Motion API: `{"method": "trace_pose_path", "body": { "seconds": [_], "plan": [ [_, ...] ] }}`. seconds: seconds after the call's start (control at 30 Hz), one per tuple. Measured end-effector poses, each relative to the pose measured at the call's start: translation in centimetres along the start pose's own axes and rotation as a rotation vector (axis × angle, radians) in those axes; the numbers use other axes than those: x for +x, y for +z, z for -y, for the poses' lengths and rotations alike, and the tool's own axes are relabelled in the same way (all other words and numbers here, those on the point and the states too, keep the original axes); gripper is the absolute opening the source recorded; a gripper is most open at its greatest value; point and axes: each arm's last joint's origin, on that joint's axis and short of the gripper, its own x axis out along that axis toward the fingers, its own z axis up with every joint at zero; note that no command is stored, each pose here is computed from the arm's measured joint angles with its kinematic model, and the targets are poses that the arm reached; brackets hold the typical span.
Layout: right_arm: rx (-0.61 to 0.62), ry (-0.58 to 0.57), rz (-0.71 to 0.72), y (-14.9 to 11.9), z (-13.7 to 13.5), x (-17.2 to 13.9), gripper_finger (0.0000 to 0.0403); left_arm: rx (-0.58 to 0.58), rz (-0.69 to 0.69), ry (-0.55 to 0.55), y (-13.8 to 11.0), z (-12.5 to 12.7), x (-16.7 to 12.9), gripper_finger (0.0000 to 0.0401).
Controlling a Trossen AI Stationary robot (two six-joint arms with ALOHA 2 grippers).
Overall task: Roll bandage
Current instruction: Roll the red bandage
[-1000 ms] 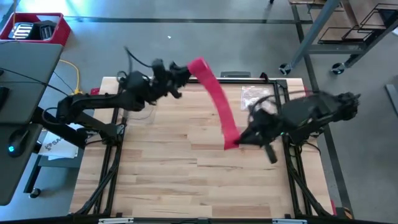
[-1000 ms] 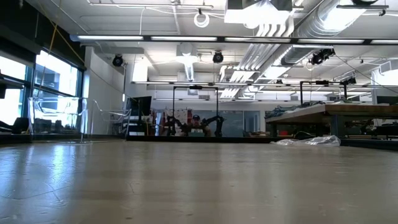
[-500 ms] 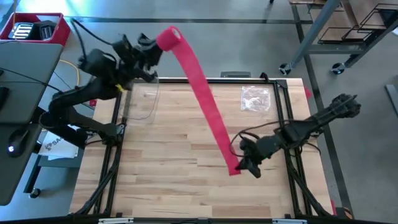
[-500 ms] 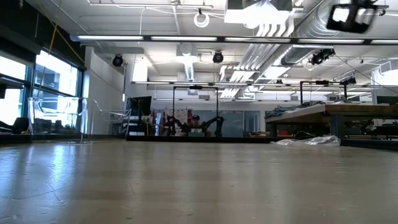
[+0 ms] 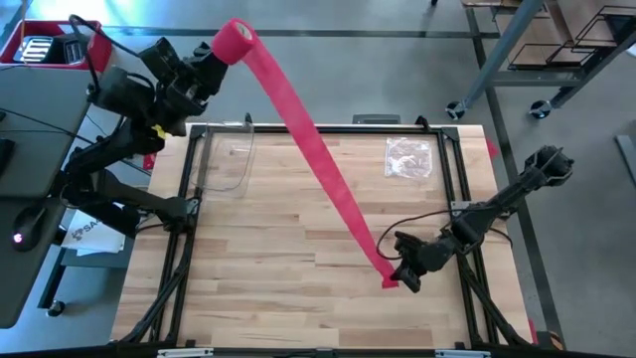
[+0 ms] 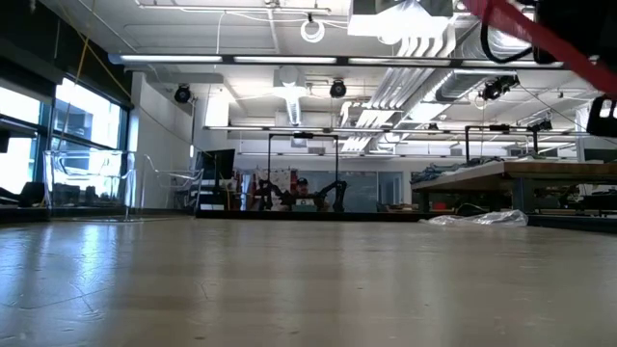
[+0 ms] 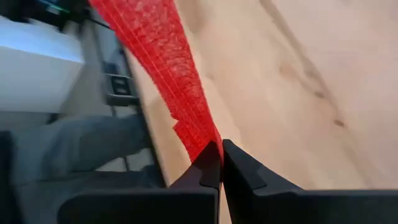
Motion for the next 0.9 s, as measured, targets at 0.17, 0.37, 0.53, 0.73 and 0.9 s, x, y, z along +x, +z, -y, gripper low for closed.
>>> {"method": "trace_pose_path", "body": {
  "seconds": [0.17,0.37,0.53,0.73,0.9],
  "plan": [
    [0.042,-0.175,-0.044,-0.3,1.7,-0.2,0.0,-0.139,-0.101,-0.162,-0.6,0.3,0.2,0.0014],
    [0.087,-0.46,-0.125,-1.3,4.2,-1.1,0.0,-0.363,-0.272,-0.378,-1.3,1.4,0.0,0.0014],
    [0.06,-0.528,-0.174,-2.3,5.3,-1.2,0.0,-0.41,-0.248,-0.448,-0.2,2.4,-0.7,0.0014],
    [0.126,-0.512,-0.281,-4.2,7.3,-0.4,0.0,-0.342,-0.15,-0.447,2.1,3.0,-2.0,0.0014],
    [0.135,-0.433,-0.268,-4.9,7.1,0.1,0.0,-0.252,-0.062,-0.398,3.5,3.1,-2.7,0.0014]
  ]
}}
